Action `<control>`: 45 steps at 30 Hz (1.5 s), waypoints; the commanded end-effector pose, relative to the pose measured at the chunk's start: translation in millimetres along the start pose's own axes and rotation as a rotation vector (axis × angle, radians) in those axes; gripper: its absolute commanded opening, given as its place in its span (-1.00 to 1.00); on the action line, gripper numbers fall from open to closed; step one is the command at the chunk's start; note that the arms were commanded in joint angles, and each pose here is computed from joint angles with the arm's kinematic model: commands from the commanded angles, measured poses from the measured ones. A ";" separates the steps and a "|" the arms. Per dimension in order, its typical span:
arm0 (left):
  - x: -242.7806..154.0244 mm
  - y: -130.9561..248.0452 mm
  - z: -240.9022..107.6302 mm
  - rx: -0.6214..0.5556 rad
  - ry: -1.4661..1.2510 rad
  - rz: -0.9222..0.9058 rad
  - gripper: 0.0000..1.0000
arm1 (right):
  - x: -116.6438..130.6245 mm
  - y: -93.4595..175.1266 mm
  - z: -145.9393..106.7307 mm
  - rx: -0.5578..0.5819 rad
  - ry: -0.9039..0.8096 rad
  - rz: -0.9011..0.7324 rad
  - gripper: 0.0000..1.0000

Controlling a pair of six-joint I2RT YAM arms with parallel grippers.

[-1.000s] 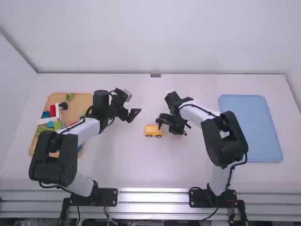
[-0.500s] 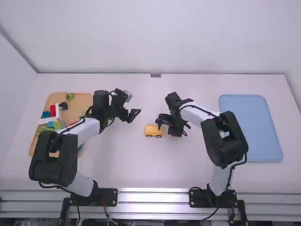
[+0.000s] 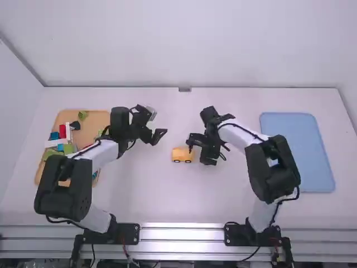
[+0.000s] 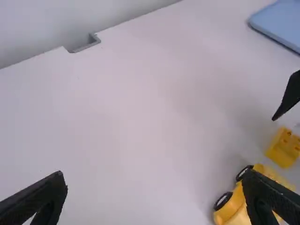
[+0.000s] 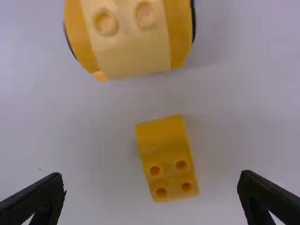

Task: Assemble lego blocks to make yellow taxi

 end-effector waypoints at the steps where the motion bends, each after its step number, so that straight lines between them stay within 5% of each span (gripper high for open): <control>1: -0.6 -1.3 6.0 -0.009 -0.007 -0.024 0.98 | -3.8 30.0 7.3 -0.177 0.040 -0.024 0.97; 9: -26.6 2.0 2.0 -0.025 -0.227 -0.236 0.98 | -4.4 31.1 -18.4 -0.515 0.052 -0.048 0.97; 17: -40.1 6.4 -6.7 -0.030 -0.351 -0.352 0.98 | -6.3 -3.6 -55.2 -0.529 0.017 -0.217 0.97; 25: -41.3 6.8 -7.3 -0.028 -0.342 -0.361 0.98 | 15.1 -11.5 -60.4 -0.769 0.069 -0.273 0.97; 33: -41.4 6.8 -7.4 -0.026 -0.336 -0.362 0.98 | -1.6 -24.7 -73.6 -0.942 0.052 -0.280 0.97; 42: -41.0 6.9 -7.3 -0.024 -0.318 -0.361 0.98 | -17.7 -46.4 -65.3 -0.974 0.110 -0.205 1.00; 45: -41.3 6.8 -7.4 -0.023 -0.318 -0.362 0.98 | -16.6 -49.3 -67.4 -0.964 0.123 -0.187 0.61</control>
Point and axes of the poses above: each hand's point on the last joint's axis, 136 mm out from that joint toward the fingers, its own y axis back along the fingers, its own x axis along the line the jaws close on, z = x × y, the point moved 5 cm from there along y, back along the fingers, and after that the axes turned 11 degrees about y, right-handed, at the moved point
